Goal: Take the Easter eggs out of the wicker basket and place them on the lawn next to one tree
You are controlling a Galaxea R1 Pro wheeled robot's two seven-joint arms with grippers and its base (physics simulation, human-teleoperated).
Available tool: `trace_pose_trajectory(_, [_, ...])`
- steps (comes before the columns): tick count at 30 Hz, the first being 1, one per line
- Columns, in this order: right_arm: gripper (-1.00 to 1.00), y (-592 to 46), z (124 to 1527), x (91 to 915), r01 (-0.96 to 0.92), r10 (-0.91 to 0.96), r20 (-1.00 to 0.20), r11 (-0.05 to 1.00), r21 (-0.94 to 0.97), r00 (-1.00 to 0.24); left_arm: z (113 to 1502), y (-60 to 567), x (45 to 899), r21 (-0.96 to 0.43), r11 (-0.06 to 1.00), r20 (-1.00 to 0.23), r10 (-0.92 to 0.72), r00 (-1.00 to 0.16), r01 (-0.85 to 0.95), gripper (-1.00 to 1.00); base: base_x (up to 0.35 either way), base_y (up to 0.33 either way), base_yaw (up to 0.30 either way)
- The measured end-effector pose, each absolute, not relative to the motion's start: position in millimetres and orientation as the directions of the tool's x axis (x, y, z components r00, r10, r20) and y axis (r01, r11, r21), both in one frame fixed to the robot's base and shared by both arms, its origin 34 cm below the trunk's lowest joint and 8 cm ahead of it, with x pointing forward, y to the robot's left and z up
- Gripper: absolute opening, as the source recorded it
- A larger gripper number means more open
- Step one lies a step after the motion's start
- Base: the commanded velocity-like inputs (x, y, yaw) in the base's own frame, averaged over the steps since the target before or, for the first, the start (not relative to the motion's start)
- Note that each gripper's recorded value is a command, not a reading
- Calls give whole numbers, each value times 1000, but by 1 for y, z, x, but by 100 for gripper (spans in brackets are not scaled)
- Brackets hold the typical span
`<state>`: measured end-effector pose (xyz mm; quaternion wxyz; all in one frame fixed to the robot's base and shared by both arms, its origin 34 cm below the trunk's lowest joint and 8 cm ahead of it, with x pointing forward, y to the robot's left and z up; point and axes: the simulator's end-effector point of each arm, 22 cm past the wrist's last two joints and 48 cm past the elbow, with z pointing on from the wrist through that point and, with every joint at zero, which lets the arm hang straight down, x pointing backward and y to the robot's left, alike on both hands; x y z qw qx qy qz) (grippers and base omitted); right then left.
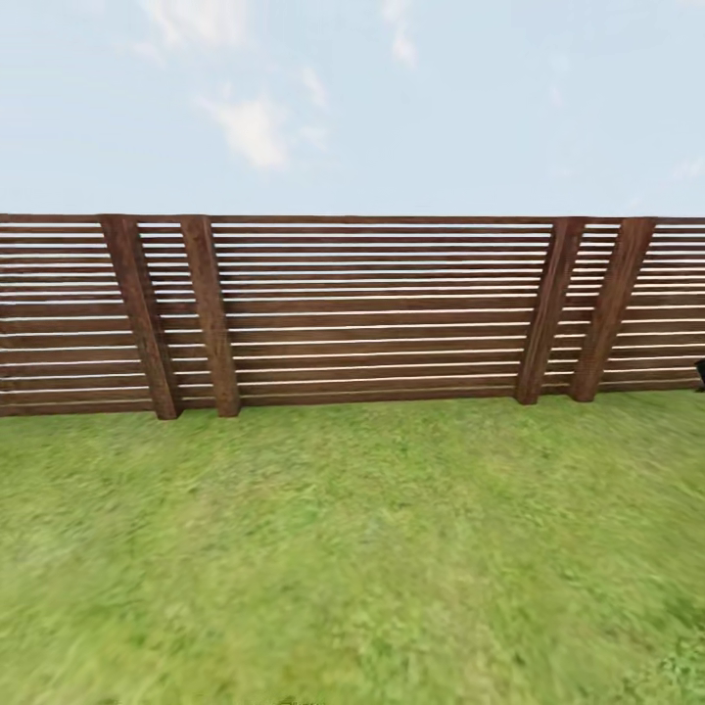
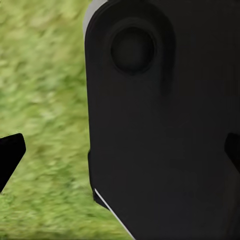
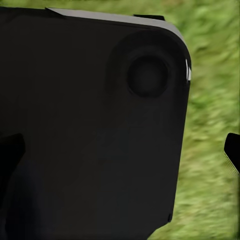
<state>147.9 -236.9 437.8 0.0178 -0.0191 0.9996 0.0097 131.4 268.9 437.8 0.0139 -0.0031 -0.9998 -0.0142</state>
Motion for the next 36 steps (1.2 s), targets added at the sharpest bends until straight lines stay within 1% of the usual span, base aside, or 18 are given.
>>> trace_pose_trajectory(36, [100,-237,438,146,-39,-38,-32,999,19,-999,438,269,131,28,1000,29,6,-1000,6,100,0,0,291])
